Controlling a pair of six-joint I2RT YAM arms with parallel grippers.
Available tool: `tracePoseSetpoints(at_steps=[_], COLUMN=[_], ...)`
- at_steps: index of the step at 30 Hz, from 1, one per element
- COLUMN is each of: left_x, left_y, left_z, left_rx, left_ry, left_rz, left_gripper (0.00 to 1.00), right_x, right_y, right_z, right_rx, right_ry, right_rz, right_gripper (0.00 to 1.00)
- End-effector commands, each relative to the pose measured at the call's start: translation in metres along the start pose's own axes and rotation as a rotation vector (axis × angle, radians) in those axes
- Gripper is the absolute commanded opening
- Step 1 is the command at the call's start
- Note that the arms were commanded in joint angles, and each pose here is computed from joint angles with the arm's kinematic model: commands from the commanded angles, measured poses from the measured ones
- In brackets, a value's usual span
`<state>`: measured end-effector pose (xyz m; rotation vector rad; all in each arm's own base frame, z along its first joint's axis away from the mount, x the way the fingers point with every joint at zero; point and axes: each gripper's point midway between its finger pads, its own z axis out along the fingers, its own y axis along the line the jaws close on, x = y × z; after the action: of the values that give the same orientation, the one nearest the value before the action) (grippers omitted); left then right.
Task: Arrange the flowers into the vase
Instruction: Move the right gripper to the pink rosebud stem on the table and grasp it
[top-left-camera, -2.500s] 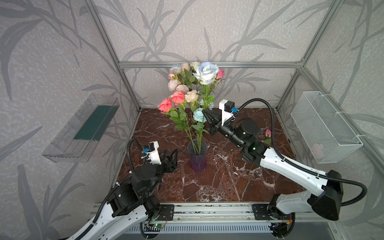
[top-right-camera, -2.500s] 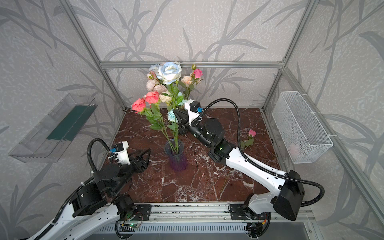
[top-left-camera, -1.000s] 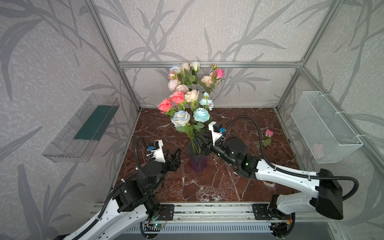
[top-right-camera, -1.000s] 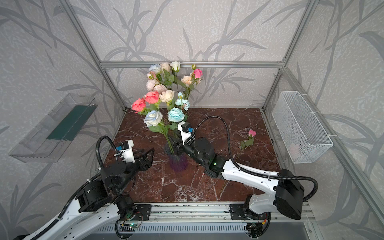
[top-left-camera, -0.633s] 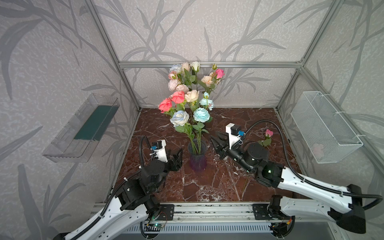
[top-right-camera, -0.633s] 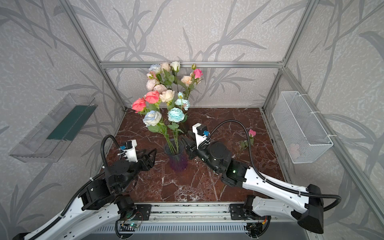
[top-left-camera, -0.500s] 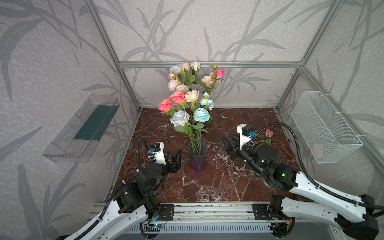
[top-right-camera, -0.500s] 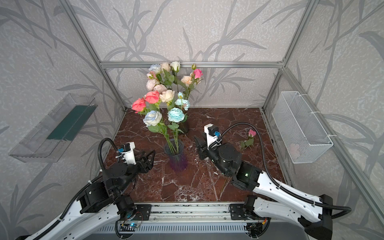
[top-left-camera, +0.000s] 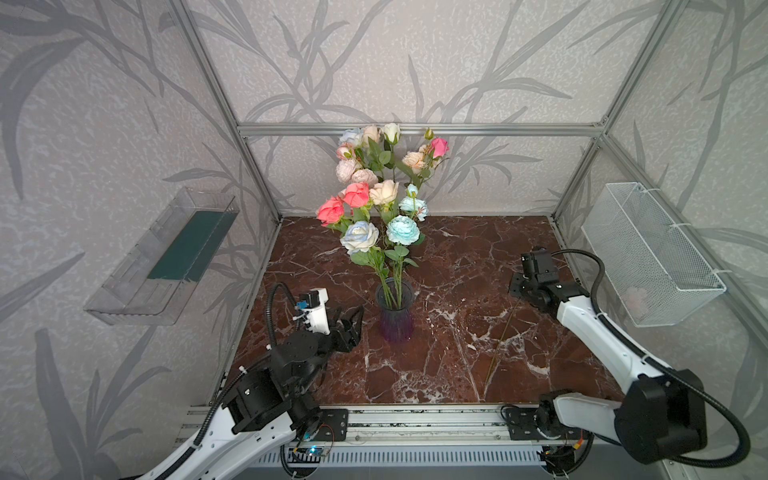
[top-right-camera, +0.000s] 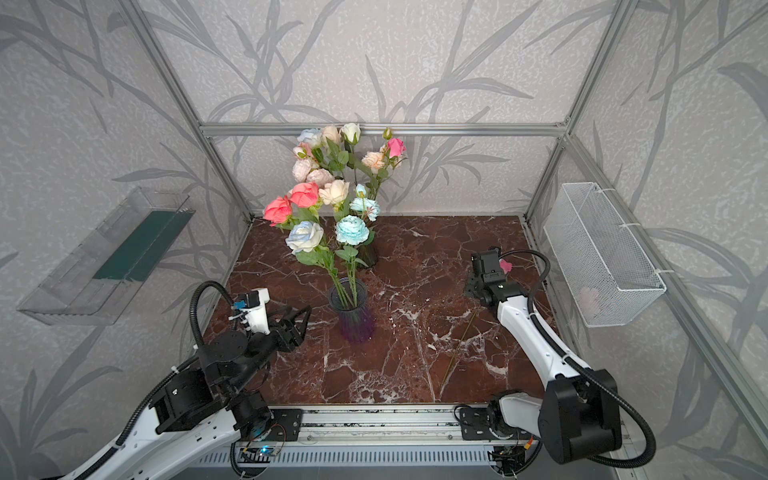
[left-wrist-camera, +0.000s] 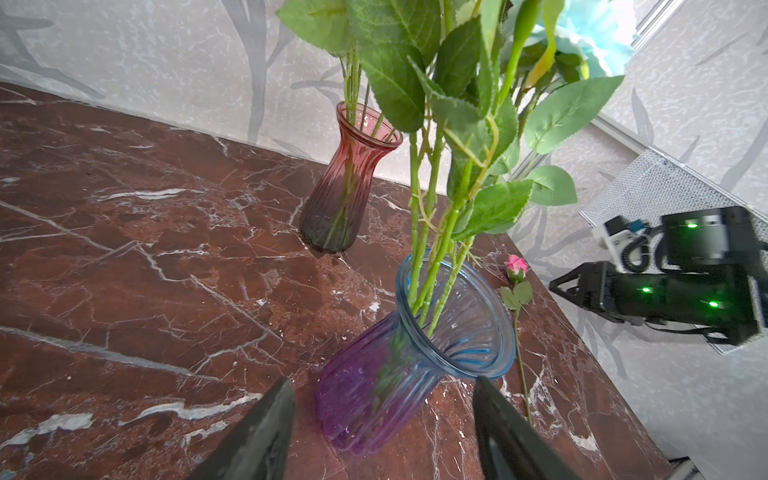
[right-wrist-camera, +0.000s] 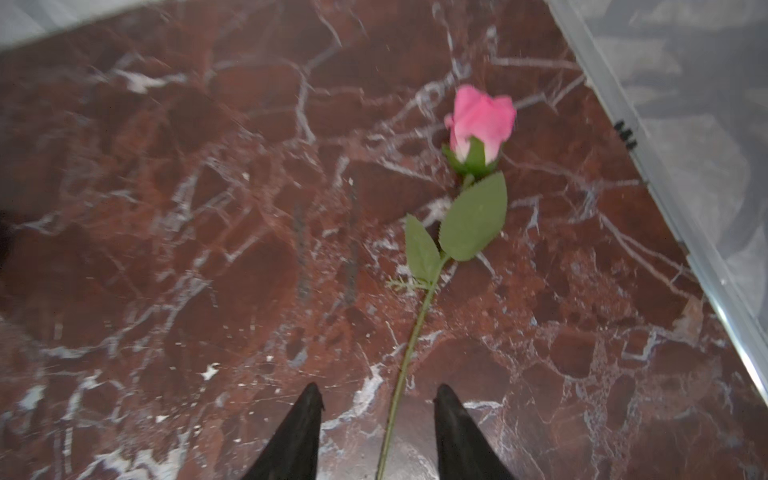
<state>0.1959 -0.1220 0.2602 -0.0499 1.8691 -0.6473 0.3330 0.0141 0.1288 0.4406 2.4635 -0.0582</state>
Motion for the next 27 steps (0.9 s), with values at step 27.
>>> tracePoseSetpoints(at_steps=[27], left_x=[0.018], left_y=[0.020], left_z=[0.000], left_rx=[-0.047], left_ry=[0.007], left_rz=[-0.016], left_gripper=[0.69], right_x=[0.064], right_y=[-0.019], right_z=[0.073], right_rx=[0.112], right_ry=[0.357], right_rz=[0.086], right_gripper=[0.44])
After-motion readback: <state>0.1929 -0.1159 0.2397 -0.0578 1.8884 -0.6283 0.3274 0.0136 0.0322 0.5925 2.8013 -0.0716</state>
